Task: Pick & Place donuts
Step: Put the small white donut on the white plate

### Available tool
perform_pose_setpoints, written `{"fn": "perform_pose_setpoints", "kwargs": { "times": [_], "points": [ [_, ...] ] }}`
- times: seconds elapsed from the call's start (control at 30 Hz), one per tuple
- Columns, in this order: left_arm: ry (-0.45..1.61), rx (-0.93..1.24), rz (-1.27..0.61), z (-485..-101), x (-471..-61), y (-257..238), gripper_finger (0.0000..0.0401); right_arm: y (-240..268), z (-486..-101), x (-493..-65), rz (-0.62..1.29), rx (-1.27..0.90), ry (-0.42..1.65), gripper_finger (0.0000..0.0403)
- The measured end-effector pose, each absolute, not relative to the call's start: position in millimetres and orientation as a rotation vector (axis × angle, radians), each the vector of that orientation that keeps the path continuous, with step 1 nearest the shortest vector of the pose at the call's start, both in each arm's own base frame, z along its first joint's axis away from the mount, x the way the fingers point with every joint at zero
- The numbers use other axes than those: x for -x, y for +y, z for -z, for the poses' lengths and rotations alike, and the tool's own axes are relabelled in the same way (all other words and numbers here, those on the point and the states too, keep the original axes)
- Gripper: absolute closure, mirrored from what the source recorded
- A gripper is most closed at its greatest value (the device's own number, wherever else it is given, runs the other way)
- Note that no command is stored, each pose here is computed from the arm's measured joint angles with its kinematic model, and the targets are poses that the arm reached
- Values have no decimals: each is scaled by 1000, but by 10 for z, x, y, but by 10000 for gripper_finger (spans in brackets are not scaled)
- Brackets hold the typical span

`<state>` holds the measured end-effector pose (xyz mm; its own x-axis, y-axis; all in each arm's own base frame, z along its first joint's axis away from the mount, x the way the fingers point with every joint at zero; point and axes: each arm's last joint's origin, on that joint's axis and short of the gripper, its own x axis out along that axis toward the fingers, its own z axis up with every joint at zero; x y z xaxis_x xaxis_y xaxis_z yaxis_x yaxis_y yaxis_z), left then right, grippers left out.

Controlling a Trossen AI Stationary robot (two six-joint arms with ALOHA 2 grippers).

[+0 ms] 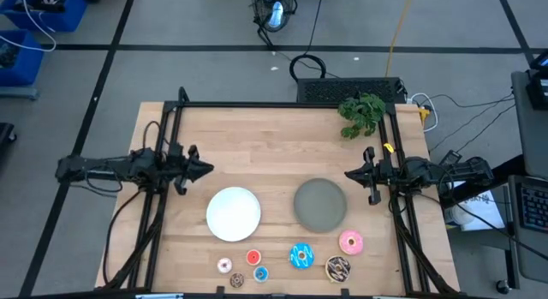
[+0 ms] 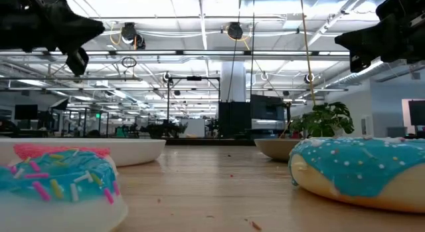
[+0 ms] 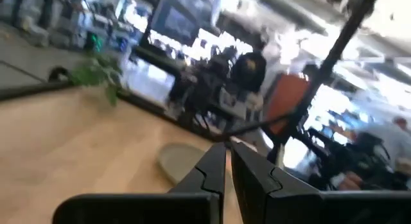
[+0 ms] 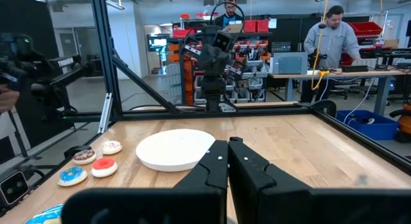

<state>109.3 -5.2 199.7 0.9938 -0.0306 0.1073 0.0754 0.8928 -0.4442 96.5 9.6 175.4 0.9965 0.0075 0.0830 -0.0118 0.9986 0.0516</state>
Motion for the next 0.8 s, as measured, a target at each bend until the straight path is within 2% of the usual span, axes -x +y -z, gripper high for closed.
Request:
{"fn": "perform_pose_setpoints", "kwargs": {
  "times": [0.23,0.43,0.5,0.67,0.8],
  "points": [
    [50,209,107,-2591,-1425,-389,370,95,-1755,-965,-10,-52,-83,403],
    [385,-44,98,-3131,-1793,-866,371,96,-1755,-965,-10,-52,-83,403],
    [523,-112,77,-3192,-1885,-1012,371,96,-1754,-966,-10,-52,-83,403],
    [807,-105,49,-3232,-2060,-1263,371,95,-1754,-965,-9,-52,-83,403],
    [906,-176,95,-3153,-2238,-1515,370,95,-1755,-965,-9,-52,-83,403]
  ]
}}
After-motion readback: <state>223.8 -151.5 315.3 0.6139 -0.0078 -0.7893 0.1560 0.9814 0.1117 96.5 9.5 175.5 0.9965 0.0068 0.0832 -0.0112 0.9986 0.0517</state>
